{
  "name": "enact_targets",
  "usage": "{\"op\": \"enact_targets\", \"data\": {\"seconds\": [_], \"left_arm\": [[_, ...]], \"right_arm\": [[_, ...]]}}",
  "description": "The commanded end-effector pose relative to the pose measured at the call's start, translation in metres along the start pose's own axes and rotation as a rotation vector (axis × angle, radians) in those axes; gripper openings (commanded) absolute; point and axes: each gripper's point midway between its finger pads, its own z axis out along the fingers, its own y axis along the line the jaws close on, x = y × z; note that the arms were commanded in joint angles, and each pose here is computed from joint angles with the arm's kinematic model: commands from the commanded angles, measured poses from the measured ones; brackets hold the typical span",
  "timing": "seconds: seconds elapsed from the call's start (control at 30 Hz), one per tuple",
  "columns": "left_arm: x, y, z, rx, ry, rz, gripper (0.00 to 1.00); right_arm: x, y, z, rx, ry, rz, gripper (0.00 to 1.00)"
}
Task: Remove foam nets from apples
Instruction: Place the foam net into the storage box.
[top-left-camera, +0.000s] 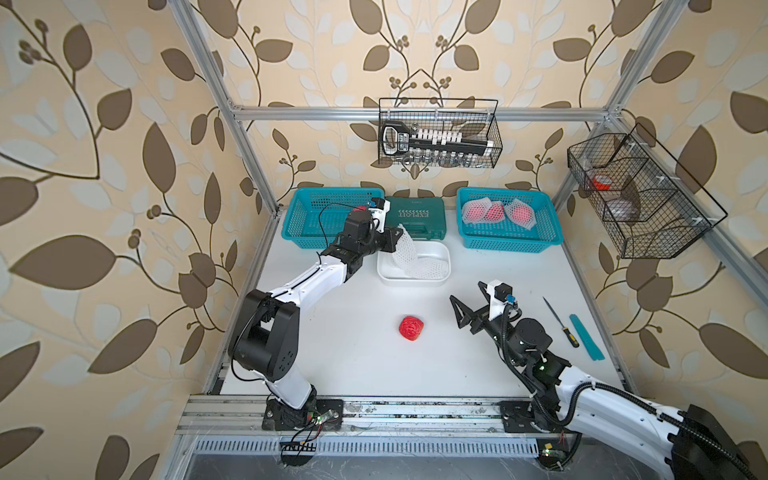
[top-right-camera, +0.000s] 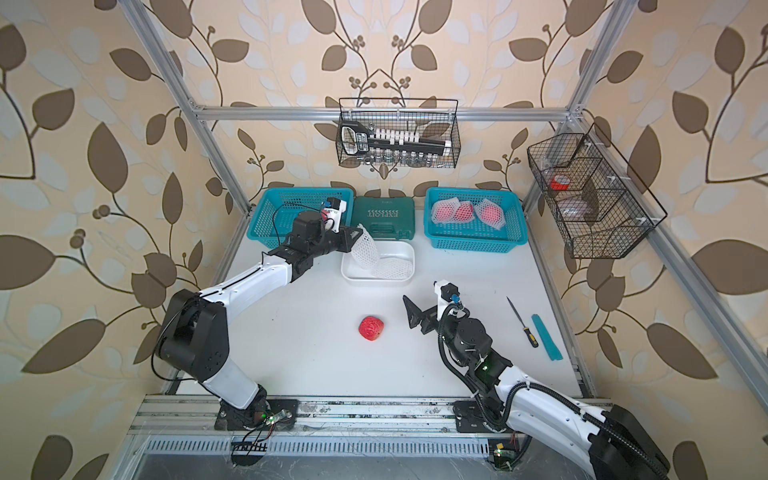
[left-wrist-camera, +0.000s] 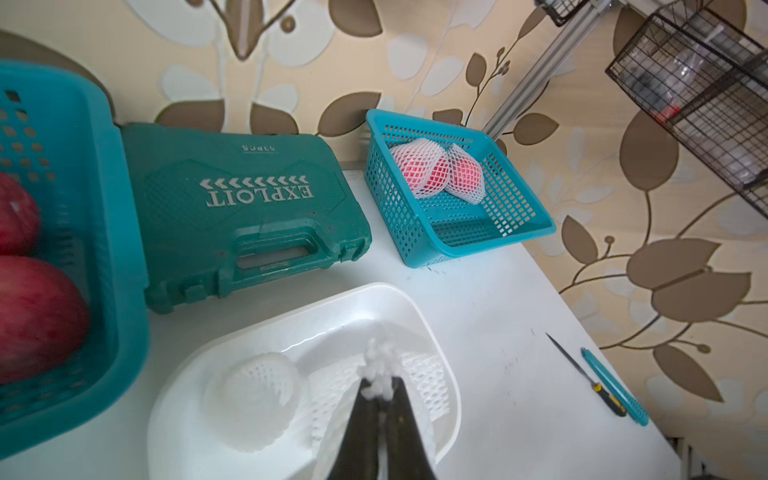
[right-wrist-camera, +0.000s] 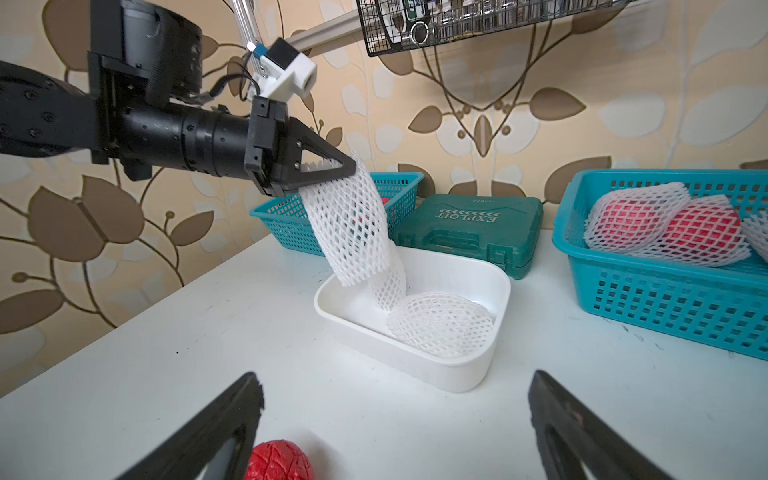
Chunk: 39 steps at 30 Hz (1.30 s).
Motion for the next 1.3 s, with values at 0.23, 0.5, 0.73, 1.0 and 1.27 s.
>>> {"op": "enact_targets", "data": {"seconds": [0.23,0.5,0.73,1.0,1.27], "left_arm": [[0.001,-0.002,0.033,-0.056,-0.159,-0.105,0.06],[0.018,0.009,0.036,-0.155,-0.241,-0.118,0.10],[0.033,0.005,0.029,-0.158,-0.234,-0.091,0.53],[0.043,0.010,-0.001,-0.289,-0.208,0.000,0.66],[0.046,0.029,-0.023,-0.397,-0.152,0.102,0.66]], "right_arm": [[0.000,-0.002,-0.003,0.008,-0.003,0.009,0.99],[0.001,-0.003,-0.004,0.011,-0.006,0.010,0.99],[0.002,-0.002,-0.003,0.006,-0.002,0.013,0.99],[0.002,-0.001,-0.002,0.000,-0.004,0.018,0.99],[0.004,-0.002,-0.002,0.003,-0.001,0.018,0.99]]}}
